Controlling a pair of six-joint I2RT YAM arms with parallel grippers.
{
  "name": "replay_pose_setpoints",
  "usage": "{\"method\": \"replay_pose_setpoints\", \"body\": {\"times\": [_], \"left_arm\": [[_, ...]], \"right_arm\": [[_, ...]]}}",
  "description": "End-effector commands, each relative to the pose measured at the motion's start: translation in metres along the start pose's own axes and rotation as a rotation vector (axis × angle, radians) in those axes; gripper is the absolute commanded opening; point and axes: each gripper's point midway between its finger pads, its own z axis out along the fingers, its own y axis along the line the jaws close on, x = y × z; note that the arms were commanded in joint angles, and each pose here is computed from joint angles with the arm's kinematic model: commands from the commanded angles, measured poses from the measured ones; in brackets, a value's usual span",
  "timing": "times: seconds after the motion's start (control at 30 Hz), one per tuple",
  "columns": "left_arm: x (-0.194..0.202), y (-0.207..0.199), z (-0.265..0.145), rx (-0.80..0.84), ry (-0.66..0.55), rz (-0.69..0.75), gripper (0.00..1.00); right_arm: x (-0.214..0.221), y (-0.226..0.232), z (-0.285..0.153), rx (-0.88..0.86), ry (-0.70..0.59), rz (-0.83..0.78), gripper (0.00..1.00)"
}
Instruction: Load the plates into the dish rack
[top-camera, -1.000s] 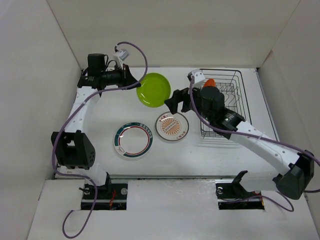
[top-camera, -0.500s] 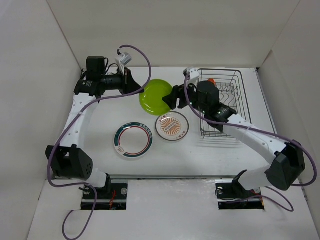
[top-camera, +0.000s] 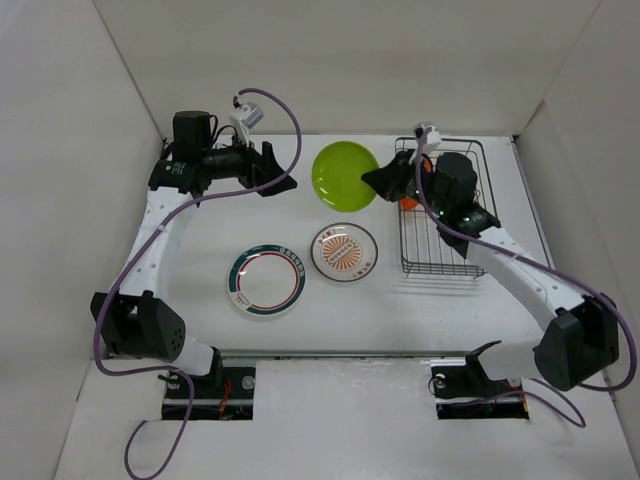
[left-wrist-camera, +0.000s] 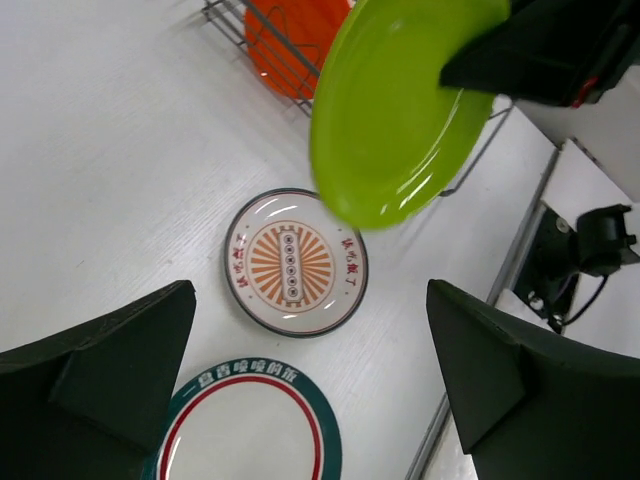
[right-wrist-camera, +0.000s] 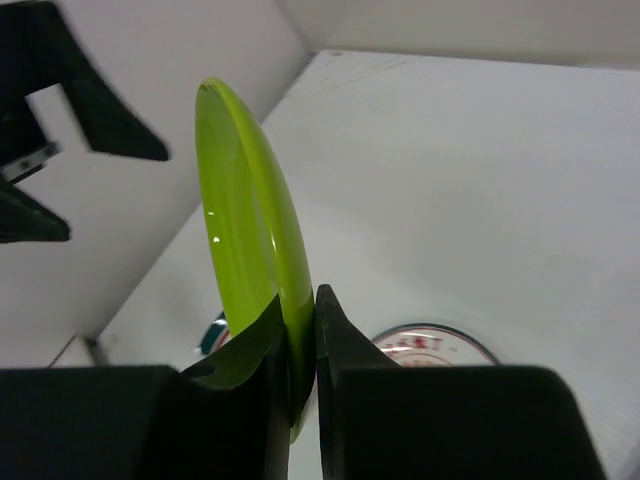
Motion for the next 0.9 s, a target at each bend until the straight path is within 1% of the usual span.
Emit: {"method": "replay_pose_setpoints", "body": {"times": [0.0,0.03,0.07,0.13,0.17,0.2,0.27,0.3,0.4,0.5,0.53,0.7,0.77,0.87], "left_arm": [[-0.016,0.011,-0.008,-0.104,-0.043,0.028,1.0],[-0.018,0.023,-0.01,-0.177,-0.055,0.039,1.0],[-0.02,0.031,-0.011,-0.222,-0.065,0.035,1.0],[-0.02,0.048,-0.017,-0.33,-0.072,0.036,1.0],[-0.02,0.052,-0.019,-0.357,-0.073,0.035,1.0],[-0.018,0.056,-0.02,-0.38,-0.065,0.026,1.0],[-0.013,0.066,-0.02,-0.417,-0.041,0.017,1.0],[-0.013,0.068,-0.021,-0.426,-0.039,0.026,1.0],[-0.009,0.071,-0.02,-0.435,-0.025,0.013,1.0],[-0.006,0.075,-0.018,-0.435,-0.016,0.018,1.0],[-0.004,0.077,-0.016,-0.435,-0.009,0.012,1.0],[-0.002,0.077,-0.017,-0.435,0.001,0.013,1.0],[-0.002,0.078,-0.017,-0.435,0.003,0.024,1.0],[0.002,0.078,-0.016,-0.435,0.01,0.018,1.0]], "right_arm": [[-0.077,-0.014,-0.04,0.206,-0.185,-0.105,0.0],[-0.085,-0.032,-0.051,0.319,-0.197,-0.115,0.0],[-0.099,-0.068,-0.07,0.53,-0.248,-0.123,0.0],[-0.112,-0.094,-0.103,0.732,-0.239,-0.157,0.0],[-0.118,-0.119,-0.122,0.871,-0.251,-0.17,0.0],[-0.114,-0.132,-0.135,0.954,-0.214,-0.177,0.0],[-0.12,-0.148,-0.149,1.057,-0.193,-0.21,0.0],[-0.12,-0.159,-0.161,1.136,-0.188,-0.22,0.0],[-0.125,-0.171,-0.176,1.22,-0.191,-0.236,0.0],[-0.128,-0.18,-0.174,1.198,-0.194,-0.235,0.0],[-0.124,-0.19,-0.175,1.206,-0.174,-0.236,0.0],[-0.112,-0.216,-0.155,1.21,-0.108,-0.254,0.0],[-0.114,-0.219,-0.15,1.21,-0.106,-0.254,0.0],[-0.105,-0.229,-0.14,1.206,-0.069,-0.25,0.0]]}}
